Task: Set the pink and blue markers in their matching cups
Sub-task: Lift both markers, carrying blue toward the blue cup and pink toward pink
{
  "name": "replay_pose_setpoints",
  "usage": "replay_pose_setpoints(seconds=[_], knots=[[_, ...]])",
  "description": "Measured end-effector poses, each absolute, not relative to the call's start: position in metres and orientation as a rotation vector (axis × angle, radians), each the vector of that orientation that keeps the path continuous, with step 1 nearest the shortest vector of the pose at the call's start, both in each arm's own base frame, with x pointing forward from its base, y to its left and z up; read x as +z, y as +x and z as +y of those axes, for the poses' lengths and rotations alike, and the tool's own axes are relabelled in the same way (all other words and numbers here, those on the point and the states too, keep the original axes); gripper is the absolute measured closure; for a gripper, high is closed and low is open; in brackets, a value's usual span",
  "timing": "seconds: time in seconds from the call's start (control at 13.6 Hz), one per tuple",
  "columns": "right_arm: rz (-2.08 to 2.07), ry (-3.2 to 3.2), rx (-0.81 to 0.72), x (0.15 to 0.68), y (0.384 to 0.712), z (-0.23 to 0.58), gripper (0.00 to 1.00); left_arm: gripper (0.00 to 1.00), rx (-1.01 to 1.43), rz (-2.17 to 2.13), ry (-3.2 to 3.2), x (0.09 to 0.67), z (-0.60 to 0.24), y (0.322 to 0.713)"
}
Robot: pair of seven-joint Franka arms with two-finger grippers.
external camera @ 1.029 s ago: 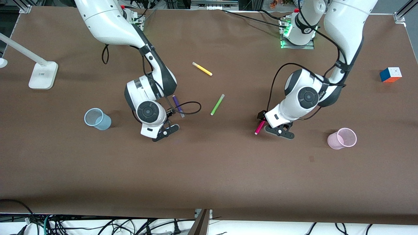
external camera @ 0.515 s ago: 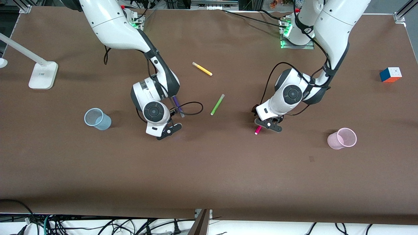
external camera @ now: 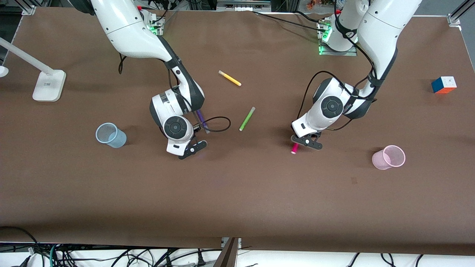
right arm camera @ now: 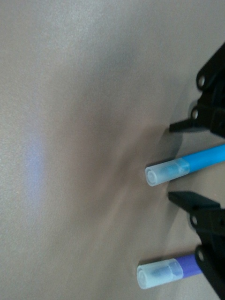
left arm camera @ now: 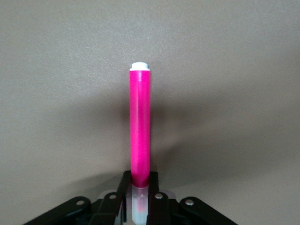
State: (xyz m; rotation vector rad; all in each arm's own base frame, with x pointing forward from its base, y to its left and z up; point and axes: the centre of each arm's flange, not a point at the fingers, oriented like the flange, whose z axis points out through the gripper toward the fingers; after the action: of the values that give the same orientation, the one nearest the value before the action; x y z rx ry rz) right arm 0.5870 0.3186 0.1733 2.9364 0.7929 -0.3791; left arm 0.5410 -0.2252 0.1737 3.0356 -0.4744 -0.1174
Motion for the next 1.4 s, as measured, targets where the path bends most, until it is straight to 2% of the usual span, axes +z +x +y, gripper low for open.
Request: replay_pose_setpoints(seconds=[0.22,0.29,0.51,0.74,1.03,1.25,1.4], knots=[[0.791,2.94,-0.362,0.174,0.589,0.318,0.81,0.82,-0.211,-0.467,3.061,0.192,-0.219,0.554],[0.791,2.941,-0.36,0.174,0.589,0.318,0.83,0.82,-0.26,-0.473,3.074,0.208,-0.214,0.564],[0.804,2.956,-0.288,0.187,0.599,0.322,0.83,0.82,-0.444,-0.59,3.075,0.282,-0.187,0.598],[0.939,2.987,-0.284,0.243,0.628,0.297,0.83,0.82,-0.557,-0.759,3.038,0.34,-0.131,0.625],[1.397,3.0,-0.347,0.33,0.662,0.192,0.83,0.82,-0.735,-1.009,3.072,0.377,-0.052,0.639],[1.744,2.974,-0.317,0.349,0.667,0.128,0.83,0.82,-0.86,-1.239,3.102,0.4,-0.004,0.65],[1.948,2.942,-0.295,0.349,0.666,0.094,0.83,0.82,-1.002,-1.366,3.096,0.395,0.037,0.655]])
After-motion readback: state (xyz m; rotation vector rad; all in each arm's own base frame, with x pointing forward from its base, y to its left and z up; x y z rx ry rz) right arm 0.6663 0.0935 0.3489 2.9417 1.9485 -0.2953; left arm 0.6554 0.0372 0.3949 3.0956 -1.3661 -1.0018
